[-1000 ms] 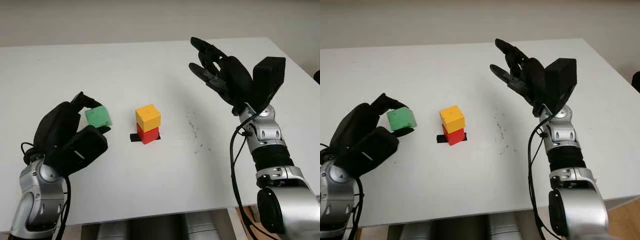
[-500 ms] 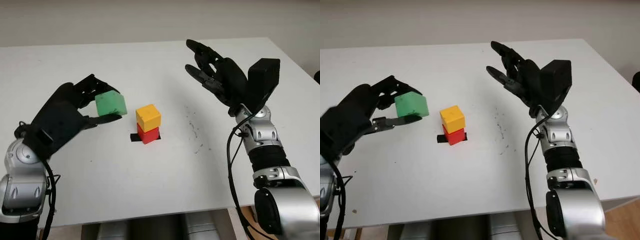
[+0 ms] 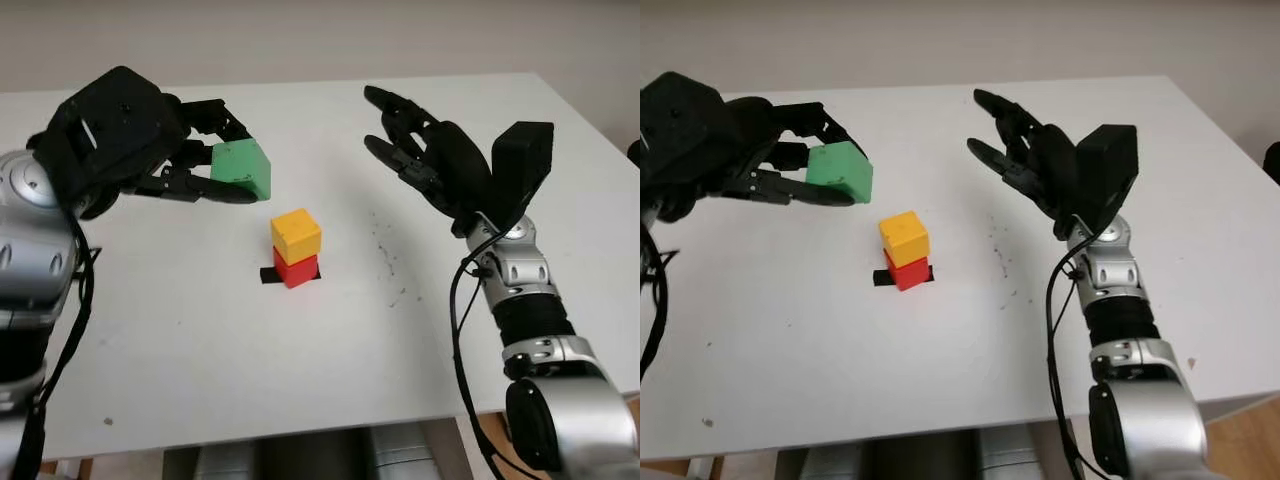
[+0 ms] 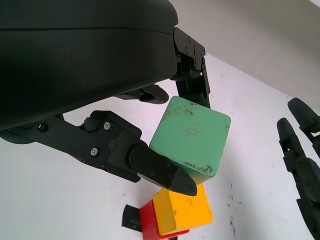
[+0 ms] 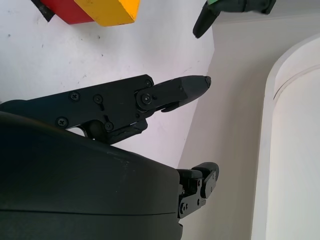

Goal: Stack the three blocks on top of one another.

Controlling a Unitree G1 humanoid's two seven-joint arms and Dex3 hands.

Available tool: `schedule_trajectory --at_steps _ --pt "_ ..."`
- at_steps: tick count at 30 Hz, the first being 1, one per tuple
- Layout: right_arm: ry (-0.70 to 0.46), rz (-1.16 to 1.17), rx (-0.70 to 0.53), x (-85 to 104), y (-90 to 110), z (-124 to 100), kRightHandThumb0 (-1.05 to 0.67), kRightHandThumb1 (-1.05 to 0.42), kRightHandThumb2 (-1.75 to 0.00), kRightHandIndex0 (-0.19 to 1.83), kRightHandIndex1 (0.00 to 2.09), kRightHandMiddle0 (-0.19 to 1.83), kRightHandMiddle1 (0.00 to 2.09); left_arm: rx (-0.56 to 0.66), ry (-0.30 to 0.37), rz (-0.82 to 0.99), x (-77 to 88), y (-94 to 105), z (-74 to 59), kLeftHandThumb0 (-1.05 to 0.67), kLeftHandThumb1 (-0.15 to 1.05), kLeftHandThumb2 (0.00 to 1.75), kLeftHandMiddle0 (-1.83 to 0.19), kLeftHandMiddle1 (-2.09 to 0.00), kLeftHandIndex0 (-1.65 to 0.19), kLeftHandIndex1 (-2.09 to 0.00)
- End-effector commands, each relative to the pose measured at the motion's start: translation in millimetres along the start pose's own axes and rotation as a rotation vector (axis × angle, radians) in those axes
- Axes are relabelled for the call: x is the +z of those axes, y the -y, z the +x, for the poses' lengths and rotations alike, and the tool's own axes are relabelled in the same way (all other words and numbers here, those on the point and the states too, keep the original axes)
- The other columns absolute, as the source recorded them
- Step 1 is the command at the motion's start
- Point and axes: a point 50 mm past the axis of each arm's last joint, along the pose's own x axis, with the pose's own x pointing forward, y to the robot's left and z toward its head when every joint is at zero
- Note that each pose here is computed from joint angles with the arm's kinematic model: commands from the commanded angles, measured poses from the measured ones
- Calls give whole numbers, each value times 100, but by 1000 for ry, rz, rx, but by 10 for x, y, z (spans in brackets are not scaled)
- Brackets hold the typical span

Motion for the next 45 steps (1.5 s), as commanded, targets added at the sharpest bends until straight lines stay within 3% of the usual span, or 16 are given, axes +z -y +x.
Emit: schedule_trajectory --at_steps 1,9,17,29,45 --pt "15 0 -3 30 -2 7 -45 -104 -7 -5 6 14 37 -4 7 15 121 -38 19 -34 104 6 -37 -4 -47 -159" --pt "26 3 -11 31 -23 0 -43 -104 -6 -3 6 12 42 -27 -12 24 237 20 127 -32 105 6 -29 -3 -43 -173" --pt "19 -7 -24 18 -36 -16 -44 -104 -6 -3 6 10 47 2 17 61 219 193 215 -37 102 5 -19 -2 -39 -170" --pt "18 -9 -33 9 -54 -20 -45 -103 -5 -1 6 7 56 -37 57 70 193 287 222 -38 103 6 -13 -4 -34 -174" --pt "14 -20 -36 12 -75 -13 -45 -102 -5 0 6 4 63 -129 -39 75 250 296 228 -32 103 5 -19 -7 -46 -167"
